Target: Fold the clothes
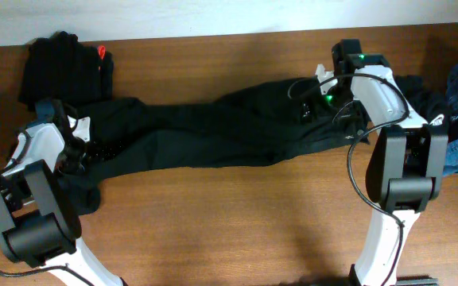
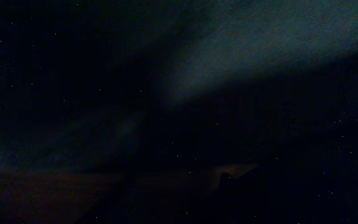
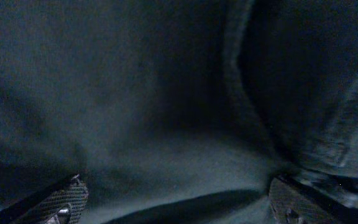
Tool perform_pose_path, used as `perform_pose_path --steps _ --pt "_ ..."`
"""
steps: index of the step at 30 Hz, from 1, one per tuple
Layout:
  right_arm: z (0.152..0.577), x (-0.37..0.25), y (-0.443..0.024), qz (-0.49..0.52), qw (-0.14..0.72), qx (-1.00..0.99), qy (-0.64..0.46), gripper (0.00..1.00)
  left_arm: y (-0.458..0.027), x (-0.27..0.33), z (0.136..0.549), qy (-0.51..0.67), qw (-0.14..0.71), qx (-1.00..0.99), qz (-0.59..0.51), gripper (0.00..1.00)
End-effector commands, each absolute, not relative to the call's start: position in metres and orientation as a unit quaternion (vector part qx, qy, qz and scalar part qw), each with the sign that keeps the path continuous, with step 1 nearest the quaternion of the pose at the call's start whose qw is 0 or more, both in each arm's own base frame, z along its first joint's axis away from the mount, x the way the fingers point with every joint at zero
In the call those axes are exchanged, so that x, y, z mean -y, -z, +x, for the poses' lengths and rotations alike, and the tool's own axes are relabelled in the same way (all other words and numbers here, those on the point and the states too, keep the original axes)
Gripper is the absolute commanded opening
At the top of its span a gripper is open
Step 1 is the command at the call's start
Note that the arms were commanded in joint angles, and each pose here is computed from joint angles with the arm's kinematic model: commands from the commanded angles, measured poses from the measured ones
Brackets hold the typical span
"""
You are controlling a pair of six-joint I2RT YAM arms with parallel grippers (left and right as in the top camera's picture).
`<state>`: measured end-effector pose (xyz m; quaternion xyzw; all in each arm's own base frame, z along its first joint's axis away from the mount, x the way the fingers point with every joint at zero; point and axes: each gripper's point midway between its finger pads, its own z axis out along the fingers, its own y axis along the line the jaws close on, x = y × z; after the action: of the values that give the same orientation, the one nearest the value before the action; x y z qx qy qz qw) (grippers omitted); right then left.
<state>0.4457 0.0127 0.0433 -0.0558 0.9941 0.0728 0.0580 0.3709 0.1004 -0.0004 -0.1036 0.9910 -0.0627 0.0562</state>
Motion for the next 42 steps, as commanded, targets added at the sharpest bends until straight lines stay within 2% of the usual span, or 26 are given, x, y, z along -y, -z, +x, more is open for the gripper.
perform_pose_path --steps 1,15,20,26,30,33,37,42 --pt "0.451 0.002 -0.036 -0.065 0.062 -0.995 -0.049 0.99 0.026 -0.097 0.349 0.063 0.000 -0.993 -0.101 0.42" --pt "0.492 0.007 -0.042 -0.098 0.146 -0.984 -0.027 0.99 0.024 -0.095 0.319 0.053 -0.062 -0.990 -0.116 0.38" --pt "0.502 0.007 -0.053 -0.100 0.169 -0.980 -0.026 0.99 0.015 -0.097 0.329 0.049 -0.035 -0.991 -0.115 0.40" --pt "0.520 -0.003 -0.107 -0.106 0.224 -0.968 -0.049 0.99 -0.044 -0.110 0.366 0.025 0.077 -0.990 -0.112 0.49" --pt "0.526 -0.010 -0.128 -0.110 0.241 -0.962 -0.067 0.99 -0.093 -0.118 0.390 0.006 0.164 -0.981 -0.107 0.65" --pt "0.529 -0.009 -0.128 -0.110 0.247 -0.960 -0.065 0.99 -0.118 -0.124 0.404 -0.007 0.218 -0.970 -0.104 0.72" --pt "0.536 0.005 -0.129 -0.047 0.255 -0.964 -0.049 0.99 -0.126 -0.134 0.422 -0.027 0.257 -0.960 -0.104 0.80" --pt "0.535 0.013 -0.129 -0.018 0.254 -0.965 -0.056 0.99 -0.112 -0.146 0.425 -0.052 0.247 -0.961 -0.112 0.85"
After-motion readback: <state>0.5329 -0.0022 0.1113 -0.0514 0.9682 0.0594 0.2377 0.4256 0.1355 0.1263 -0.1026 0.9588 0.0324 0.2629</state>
